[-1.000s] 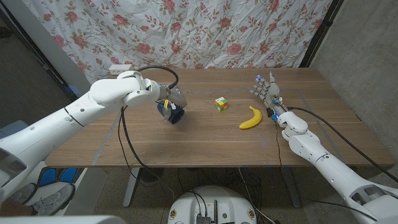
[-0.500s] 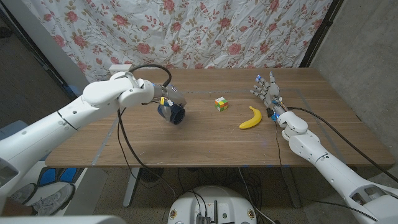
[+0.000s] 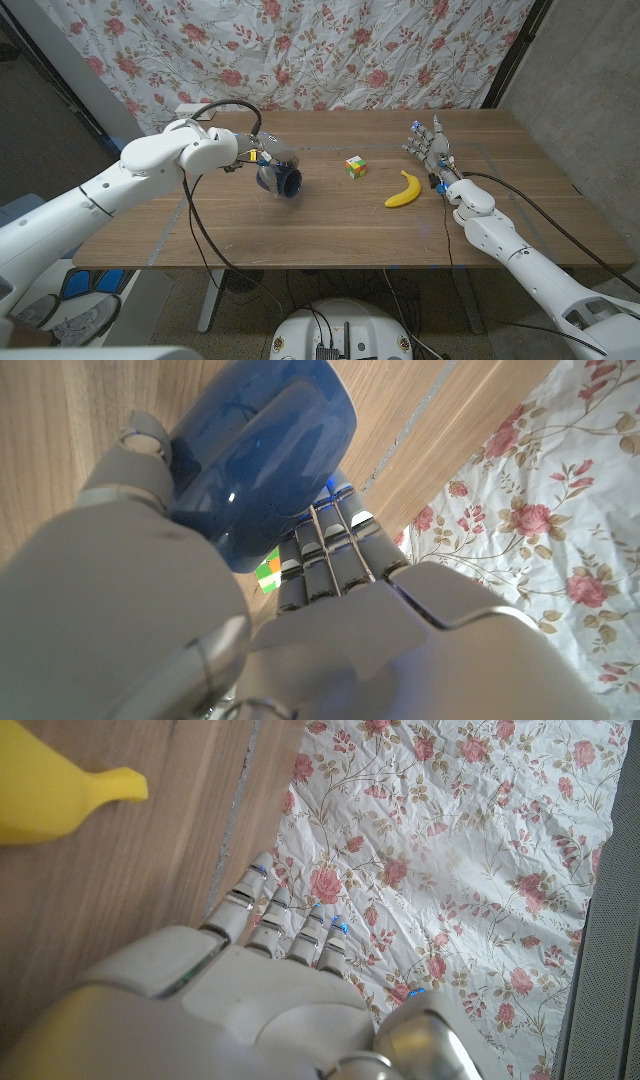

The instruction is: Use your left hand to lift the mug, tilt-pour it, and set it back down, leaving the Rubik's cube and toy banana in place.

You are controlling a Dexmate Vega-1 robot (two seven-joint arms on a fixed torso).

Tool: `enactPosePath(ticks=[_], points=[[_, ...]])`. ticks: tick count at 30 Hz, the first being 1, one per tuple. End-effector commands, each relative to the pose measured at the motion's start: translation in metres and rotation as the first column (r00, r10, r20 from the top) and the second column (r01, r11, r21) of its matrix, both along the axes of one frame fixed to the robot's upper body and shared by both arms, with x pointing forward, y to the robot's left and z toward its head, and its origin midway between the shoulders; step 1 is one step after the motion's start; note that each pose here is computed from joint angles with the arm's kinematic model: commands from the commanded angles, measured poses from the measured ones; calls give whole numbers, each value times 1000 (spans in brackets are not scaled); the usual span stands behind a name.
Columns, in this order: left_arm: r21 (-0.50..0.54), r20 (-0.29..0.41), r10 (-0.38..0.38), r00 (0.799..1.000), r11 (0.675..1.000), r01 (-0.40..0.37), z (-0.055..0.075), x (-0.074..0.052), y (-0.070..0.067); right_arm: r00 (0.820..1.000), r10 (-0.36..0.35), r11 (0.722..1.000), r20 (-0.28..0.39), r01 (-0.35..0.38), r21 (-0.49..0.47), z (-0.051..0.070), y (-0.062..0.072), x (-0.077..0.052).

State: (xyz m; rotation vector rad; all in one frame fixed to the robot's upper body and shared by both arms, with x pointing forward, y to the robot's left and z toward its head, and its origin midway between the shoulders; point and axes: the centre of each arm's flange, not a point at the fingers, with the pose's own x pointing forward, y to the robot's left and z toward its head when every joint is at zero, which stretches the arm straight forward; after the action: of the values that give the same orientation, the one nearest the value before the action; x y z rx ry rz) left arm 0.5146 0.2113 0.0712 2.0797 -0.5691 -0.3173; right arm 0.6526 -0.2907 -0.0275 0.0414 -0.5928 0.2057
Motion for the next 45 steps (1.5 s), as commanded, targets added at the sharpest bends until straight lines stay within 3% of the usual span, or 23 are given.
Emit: enactPosePath(ticks=[1, 7, 19, 22, 29, 32, 35, 38, 45], points=[[-206, -37, -24, 999, 978, 16, 5, 6, 15, 1000, 1, 1000, 1, -1, 0, 0, 0, 0], [-320, -49, -42, 998, 947, 24, 4, 9, 25, 1000, 1, 1000, 1, -1, 0, 0, 0, 0], [-461, -59, -61, 996, 887, 27, -12, 13, 36, 1000, 0, 1000, 1, 0, 0, 0, 0, 0], [-469, -45, -57, 997, 883, 29, -18, 14, 36, 1000, 0, 1000, 1, 0, 0, 0, 0, 0], [-572, -44, -74, 996, 819, 36, -35, 17, 39, 1000, 1, 1000, 1, -1, 0, 0, 0, 0], [-561, -16, -68, 998, 827, 47, -39, 16, 38, 1000, 0, 1000, 1, 0, 0, 0, 0, 0], [-594, -3, -75, 997, 802, 58, -43, 15, 39, 1000, 0, 1000, 1, 0, 0, 0, 0, 0], [-656, 2, -91, 996, 752, 70, -49, 14, 42, 1000, 0, 1000, 1, 0, 0, 0, 0, 0], [-719, 15, -119, 993, 689, 93, -60, 13, 45, 1000, 0, 1000, 1, 0, 0, 0, 0, 0]])
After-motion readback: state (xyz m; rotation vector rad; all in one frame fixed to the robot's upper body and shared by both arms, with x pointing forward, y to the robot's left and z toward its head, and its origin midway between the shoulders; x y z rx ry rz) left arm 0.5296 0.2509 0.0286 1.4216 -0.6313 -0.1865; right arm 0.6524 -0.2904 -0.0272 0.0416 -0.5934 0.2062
